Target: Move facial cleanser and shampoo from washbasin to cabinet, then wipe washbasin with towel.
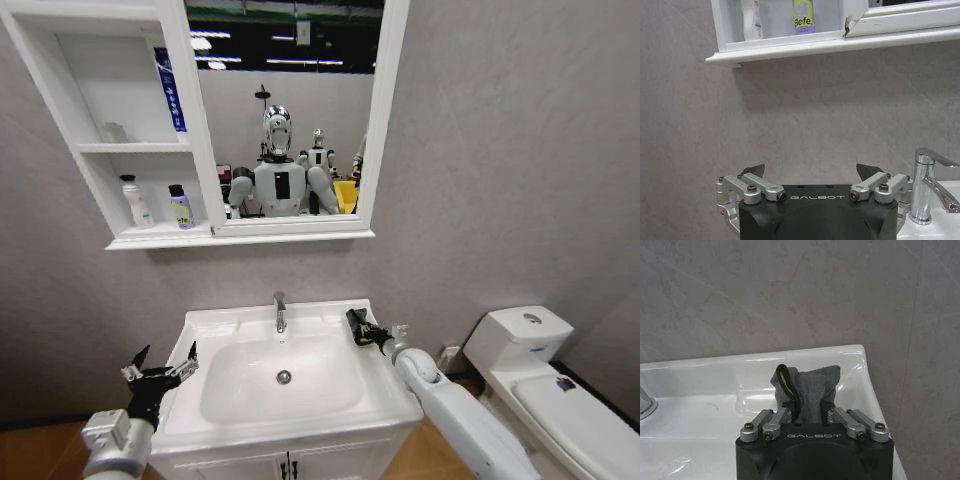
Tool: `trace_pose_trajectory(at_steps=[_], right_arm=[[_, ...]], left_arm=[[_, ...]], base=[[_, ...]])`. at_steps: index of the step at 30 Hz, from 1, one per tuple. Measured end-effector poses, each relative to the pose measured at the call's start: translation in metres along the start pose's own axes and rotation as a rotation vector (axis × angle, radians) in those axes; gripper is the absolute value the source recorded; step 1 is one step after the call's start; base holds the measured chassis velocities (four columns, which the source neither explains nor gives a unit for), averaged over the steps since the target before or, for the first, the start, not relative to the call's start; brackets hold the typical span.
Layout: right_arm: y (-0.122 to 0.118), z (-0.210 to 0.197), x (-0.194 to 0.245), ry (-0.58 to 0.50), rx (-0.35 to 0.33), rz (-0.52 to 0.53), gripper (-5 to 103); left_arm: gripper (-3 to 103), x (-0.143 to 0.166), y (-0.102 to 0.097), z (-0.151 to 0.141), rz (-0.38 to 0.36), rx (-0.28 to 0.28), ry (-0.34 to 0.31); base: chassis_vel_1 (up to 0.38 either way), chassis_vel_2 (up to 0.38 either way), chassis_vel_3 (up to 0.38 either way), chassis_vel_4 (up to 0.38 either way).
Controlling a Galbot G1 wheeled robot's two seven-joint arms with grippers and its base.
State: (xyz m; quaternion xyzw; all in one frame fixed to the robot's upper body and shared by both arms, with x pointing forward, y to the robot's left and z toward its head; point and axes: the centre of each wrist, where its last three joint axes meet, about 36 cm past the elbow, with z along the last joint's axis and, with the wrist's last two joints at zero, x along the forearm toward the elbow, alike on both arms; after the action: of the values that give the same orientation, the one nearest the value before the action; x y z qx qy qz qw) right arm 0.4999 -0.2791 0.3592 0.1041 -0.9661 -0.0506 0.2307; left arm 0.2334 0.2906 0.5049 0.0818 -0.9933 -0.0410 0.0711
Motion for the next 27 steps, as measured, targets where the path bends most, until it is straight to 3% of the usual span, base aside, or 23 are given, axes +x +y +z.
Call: trace_pose_trajectory(at_steps=[2, 4, 6, 7, 8, 10, 12, 14, 16, 21, 23, 24, 26, 27], right_arm=[[0.004, 0.001, -0.001, 0.001, -0.005, -0.009, 41], [0.006, 0.0, -0.002, -0.001, -0.006, -0.011, 41], [0.007, -0.001, -0.004, -0.003, -0.008, -0.011, 52], [0.007, -0.001, -0.004, -0.003, -0.008, -0.011, 52], [0.007, -0.001, -0.004, -0.002, -0.008, -0.01, 63], [0.007, 0.0, -0.004, -0.001, -0.009, -0.009, 63], [0.006, 0.004, -0.002, 0.011, -0.008, -0.006, 79], [0.006, 0.004, -0.001, 0.014, -0.008, -0.005, 79], [0.005, 0.004, 0.001, 0.012, -0.011, 0.004, 95], [0.008, -0.004, 0.015, -0.027, 0.007, 0.017, 100], [0.009, -0.012, 0.031, -0.099, 0.071, 0.037, 100], [0.009, -0.012, 0.031, -0.099, 0.071, 0.037, 100], [0.007, -0.018, 0.055, -0.189, 0.147, 0.071, 100], [0.007, -0.018, 0.055, -0.189, 0.147, 0.071, 100]], left_arm=[[100, 0.0, 0.0, 0.0, 0.0, 0.0, 0.0], [100, 0.0, 0.0, 0.0, 0.0, 0.0, 0.0], [100, 0.0, 0.0, 0.0, 0.0, 0.0, 0.0], [100, 0.0, 0.0, 0.0, 0.0, 0.0, 0.0], [100, 0.0, 0.0, 0.0, 0.0, 0.0, 0.0], [100, 0.0, 0.0, 0.0, 0.0, 0.0, 0.0], [100, 0.0, 0.0, 0.0, 0.0, 0.0, 0.0], [100, 0.0, 0.0, 0.0, 0.0, 0.0, 0.0], [100, 0.0, 0.0, 0.0, 0.0, 0.0, 0.0], [100, 0.0, 0.0, 0.0, 0.0, 0.0, 0.0], [100, 0.0, 0.0, 0.0, 0.0, 0.0, 0.0], [100, 0.0, 0.0, 0.0, 0.0, 0.0, 0.0], [100, 0.0, 0.0, 0.0, 0.0, 0.0, 0.0], [100, 0.0, 0.0, 0.0, 0.0, 0.0, 0.0]], base=[[0.0, 0.0, 0.0, 0.0], [0.0, 0.0, 0.0, 0.0], [0.0, 0.0, 0.0, 0.0], [0.0, 0.0, 0.0, 0.0], [0.0, 0.0, 0.0, 0.0], [0.0, 0.0, 0.0, 0.0], [0.0, 0.0, 0.0, 0.0], [0.0, 0.0, 0.0, 0.0], [0.0, 0.0, 0.0, 0.0], [0.0, 0.0, 0.0, 0.0], [0.0, 0.0, 0.0, 0.0], [0.0, 0.0, 0.0, 0.0], [0.0, 0.0, 0.0, 0.0], [0.0, 0.0, 0.0, 0.0]])
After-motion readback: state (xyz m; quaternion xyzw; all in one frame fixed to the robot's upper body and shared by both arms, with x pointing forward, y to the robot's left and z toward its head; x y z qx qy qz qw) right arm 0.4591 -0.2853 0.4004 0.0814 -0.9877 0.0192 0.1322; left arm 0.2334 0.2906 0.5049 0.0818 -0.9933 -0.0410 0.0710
